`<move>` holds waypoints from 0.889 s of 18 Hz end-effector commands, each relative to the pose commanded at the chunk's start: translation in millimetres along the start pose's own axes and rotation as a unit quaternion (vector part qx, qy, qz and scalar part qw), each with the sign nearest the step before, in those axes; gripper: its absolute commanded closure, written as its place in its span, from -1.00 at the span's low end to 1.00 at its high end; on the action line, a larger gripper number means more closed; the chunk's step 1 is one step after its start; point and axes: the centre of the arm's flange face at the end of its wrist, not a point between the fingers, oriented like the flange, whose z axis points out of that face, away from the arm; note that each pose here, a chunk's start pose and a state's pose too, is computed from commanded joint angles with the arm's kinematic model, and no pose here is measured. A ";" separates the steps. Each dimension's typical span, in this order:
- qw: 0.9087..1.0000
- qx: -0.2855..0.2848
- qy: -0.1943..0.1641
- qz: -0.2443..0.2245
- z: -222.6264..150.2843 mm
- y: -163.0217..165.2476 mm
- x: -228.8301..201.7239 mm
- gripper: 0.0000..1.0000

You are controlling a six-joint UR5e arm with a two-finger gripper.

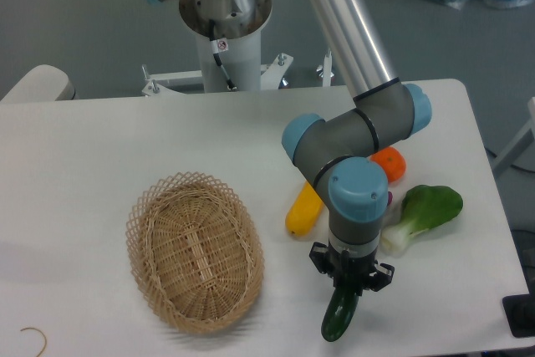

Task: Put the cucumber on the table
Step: 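Lower the cucumber onto the table and open the gripper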

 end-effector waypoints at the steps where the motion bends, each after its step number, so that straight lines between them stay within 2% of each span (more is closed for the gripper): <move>1: 1.000 0.000 0.001 0.001 0.6 -0.4 1.3 0.14; 4: 1.000 -0.001 0.001 0.001 2.2 -0.1 1.7 0.14; 7: 1.000 0.000 0.001 0.002 1.1 -0.2 1.6 0.00; 8: 1.000 0.001 0.000 0.002 -0.2 -0.8 0.8 -0.25; 9: 1.000 0.002 -0.002 0.008 -0.9 -1.3 0.2 -0.75; 10: 1.000 0.000 -0.002 0.023 -1.8 -0.6 0.9 -1.00; 16: 1.000 0.003 -0.006 0.031 -10.0 -0.7 0.6 -1.00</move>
